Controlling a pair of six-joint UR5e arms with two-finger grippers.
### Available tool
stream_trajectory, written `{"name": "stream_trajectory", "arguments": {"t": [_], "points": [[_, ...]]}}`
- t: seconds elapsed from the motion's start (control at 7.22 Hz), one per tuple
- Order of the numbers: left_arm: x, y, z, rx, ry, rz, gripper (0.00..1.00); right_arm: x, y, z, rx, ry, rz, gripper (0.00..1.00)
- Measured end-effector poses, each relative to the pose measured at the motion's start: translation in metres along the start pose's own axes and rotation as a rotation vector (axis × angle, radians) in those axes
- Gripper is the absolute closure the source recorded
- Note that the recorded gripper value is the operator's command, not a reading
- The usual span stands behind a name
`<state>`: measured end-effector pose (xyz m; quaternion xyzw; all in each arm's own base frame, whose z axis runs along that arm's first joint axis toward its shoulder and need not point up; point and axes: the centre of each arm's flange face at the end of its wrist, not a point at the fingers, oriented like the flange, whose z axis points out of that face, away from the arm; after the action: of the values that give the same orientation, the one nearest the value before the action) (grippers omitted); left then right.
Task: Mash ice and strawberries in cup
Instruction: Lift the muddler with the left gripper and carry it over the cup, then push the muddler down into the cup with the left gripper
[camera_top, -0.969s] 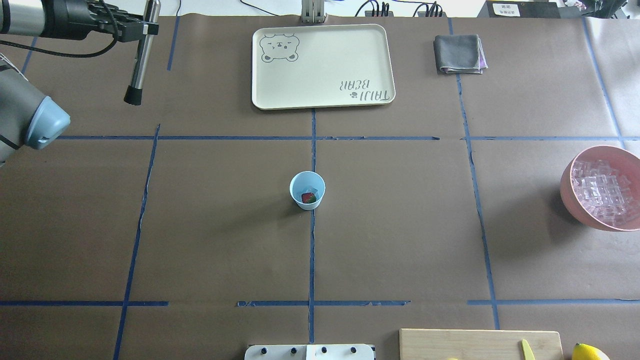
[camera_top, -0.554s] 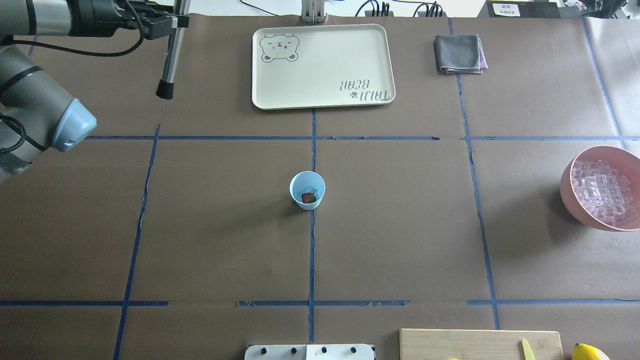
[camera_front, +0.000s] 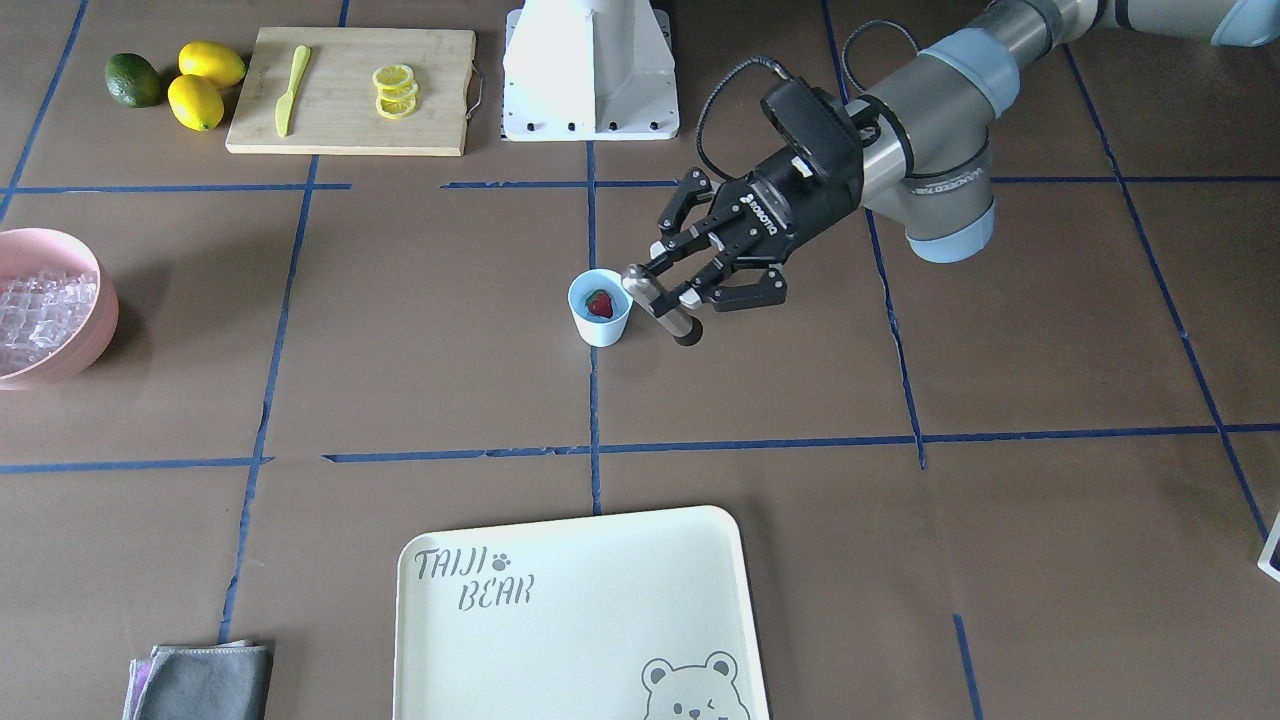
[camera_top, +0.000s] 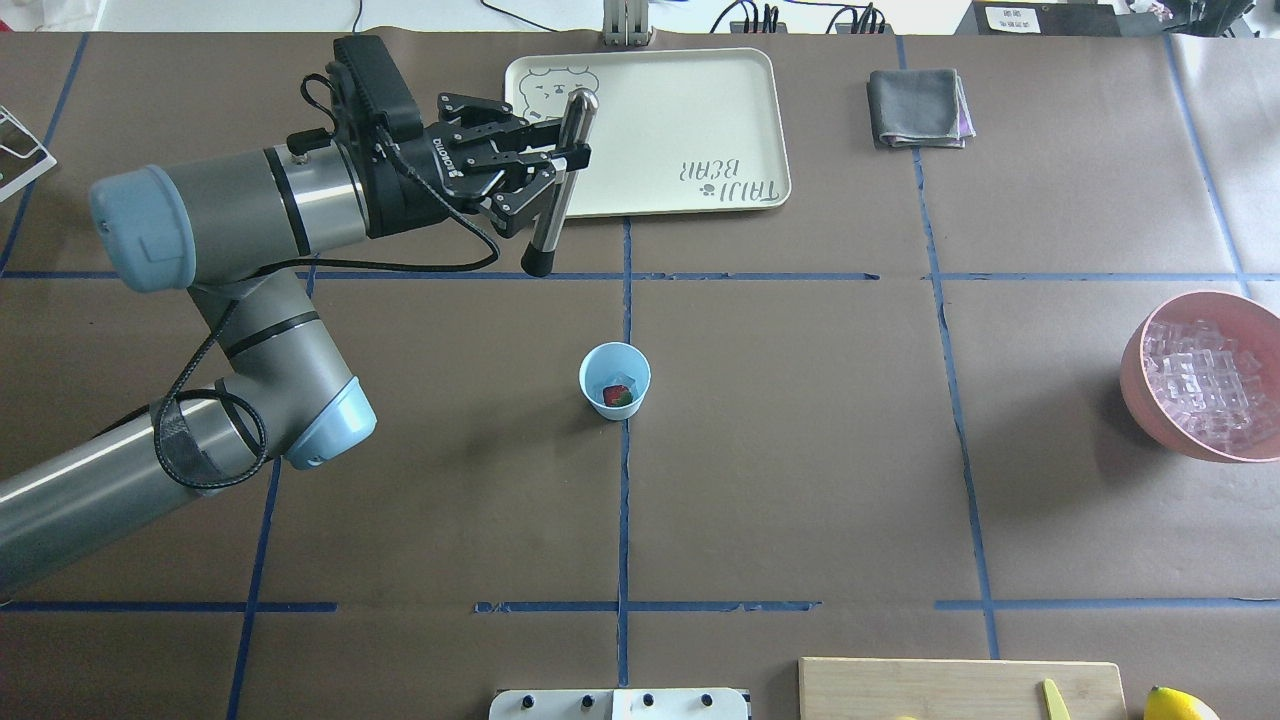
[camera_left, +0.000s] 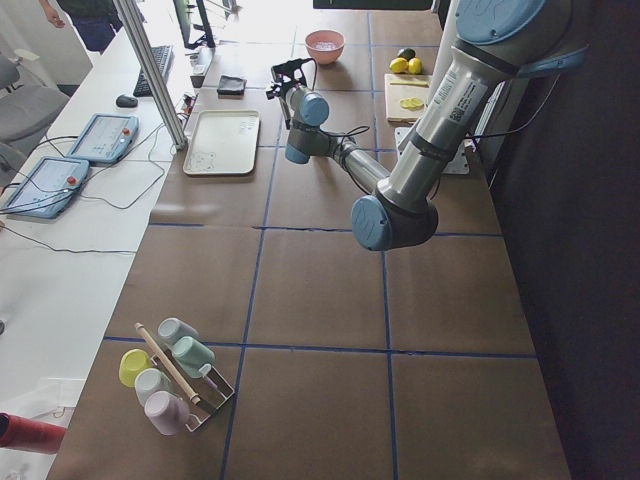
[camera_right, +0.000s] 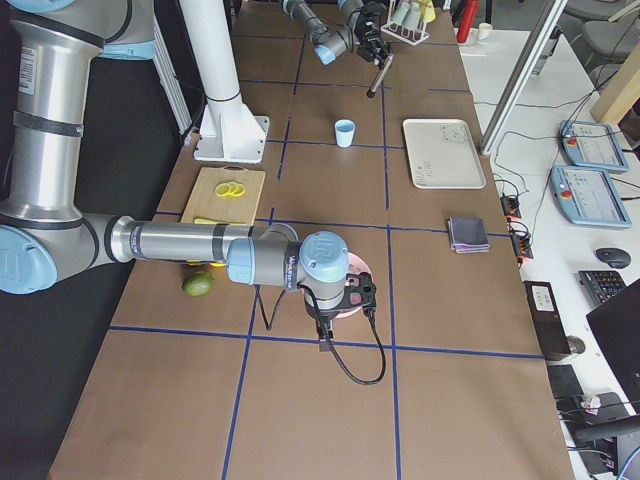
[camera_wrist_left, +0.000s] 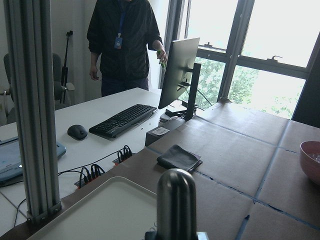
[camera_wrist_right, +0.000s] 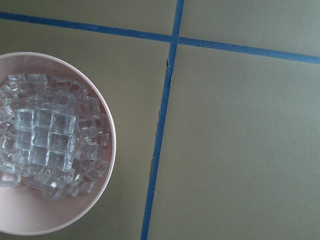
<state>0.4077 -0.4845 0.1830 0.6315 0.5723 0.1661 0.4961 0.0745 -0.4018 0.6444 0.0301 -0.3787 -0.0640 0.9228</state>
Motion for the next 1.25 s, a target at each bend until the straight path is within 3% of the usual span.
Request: {"name": "stream_trajectory", "arguments": {"t": [0.55,1.25], "points": [[0.043,0.043,0.018,0.095,0.056,-0.020,1.00,-0.001,-0.001,-0.002,0.004,0.001,-0.002,0.00],[0.079,0.100,0.025,0.096,0.068,0.000,1.00,-0.001,0.000,-0.002,0.004,0.002,-0.002,0.00]]}}
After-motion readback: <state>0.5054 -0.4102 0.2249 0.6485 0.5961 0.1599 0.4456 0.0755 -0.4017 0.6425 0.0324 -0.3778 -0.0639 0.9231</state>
